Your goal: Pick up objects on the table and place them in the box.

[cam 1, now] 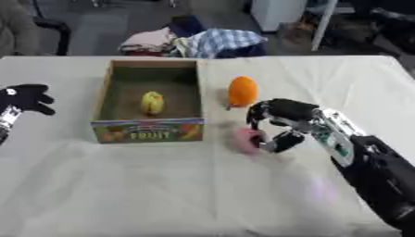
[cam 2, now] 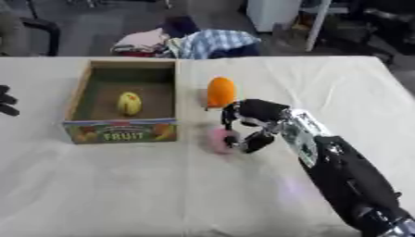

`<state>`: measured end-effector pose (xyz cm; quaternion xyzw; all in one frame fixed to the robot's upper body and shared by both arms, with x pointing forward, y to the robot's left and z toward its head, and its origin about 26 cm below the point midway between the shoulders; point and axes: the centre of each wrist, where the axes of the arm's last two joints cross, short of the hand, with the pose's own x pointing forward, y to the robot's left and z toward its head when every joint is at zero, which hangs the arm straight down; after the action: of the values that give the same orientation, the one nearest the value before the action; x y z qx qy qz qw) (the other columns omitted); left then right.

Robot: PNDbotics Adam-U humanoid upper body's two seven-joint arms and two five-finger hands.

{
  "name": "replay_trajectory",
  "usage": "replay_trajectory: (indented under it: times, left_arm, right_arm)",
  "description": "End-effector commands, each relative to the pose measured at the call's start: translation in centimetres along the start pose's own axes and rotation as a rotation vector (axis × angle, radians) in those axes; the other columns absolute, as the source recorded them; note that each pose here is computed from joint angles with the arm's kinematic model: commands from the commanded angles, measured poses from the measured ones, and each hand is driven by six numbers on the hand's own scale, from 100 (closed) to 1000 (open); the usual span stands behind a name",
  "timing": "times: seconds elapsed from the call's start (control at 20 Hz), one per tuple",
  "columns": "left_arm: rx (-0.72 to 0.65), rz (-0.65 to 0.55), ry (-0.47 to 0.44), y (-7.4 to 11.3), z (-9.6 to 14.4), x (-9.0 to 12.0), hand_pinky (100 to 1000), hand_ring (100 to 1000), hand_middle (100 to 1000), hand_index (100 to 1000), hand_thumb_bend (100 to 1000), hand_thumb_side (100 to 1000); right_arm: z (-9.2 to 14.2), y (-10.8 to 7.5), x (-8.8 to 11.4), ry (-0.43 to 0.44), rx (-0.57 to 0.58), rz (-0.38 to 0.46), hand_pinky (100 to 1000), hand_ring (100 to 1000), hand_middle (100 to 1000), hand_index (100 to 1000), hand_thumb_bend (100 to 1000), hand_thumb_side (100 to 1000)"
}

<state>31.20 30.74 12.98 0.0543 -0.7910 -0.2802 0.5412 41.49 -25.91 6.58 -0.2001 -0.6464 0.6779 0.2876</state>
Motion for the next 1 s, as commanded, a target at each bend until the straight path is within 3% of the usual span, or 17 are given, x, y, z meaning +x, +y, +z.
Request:
replay_trajectory:
  times: [0.05,0.3,0.5,0.75,1.0]
  left_arm:
    - [0.007,-0.019,-0.011,0.6,-0.1,0.4,977,639,645,811,211,849]
    - [0.008,-0.016,-0.015,0.6,0.0,0.5,978,638,644,809,210,846]
    - [-0.002,-0.002,-0.028,0.3,-0.1,0.7,980,636,641,808,210,841]
    - [-0.025,0.03,-0.063,-0.4,-0.7,1.3,984,636,641,808,209,834]
    - [-0.045,0.066,-0.105,-1.0,-1.6,2.1,985,636,640,808,211,824]
  right_arm:
    - [-0.2,-2.5,-0.5,0.013,-0.115,0.043,658,704,607,287,112,100]
    - [-1.6,-7.5,-0.2,-0.016,-0.255,0.069,655,697,602,286,173,100]
    - [-3.7,-10.7,0.1,-0.028,-0.296,0.075,655,693,606,298,178,100]
    - [-7.1,-11.1,0.6,-0.036,-0.276,0.039,656,690,608,306,156,100]
    - [-10.6,-9.3,2.0,-0.059,-0.232,0.022,660,691,613,317,123,100]
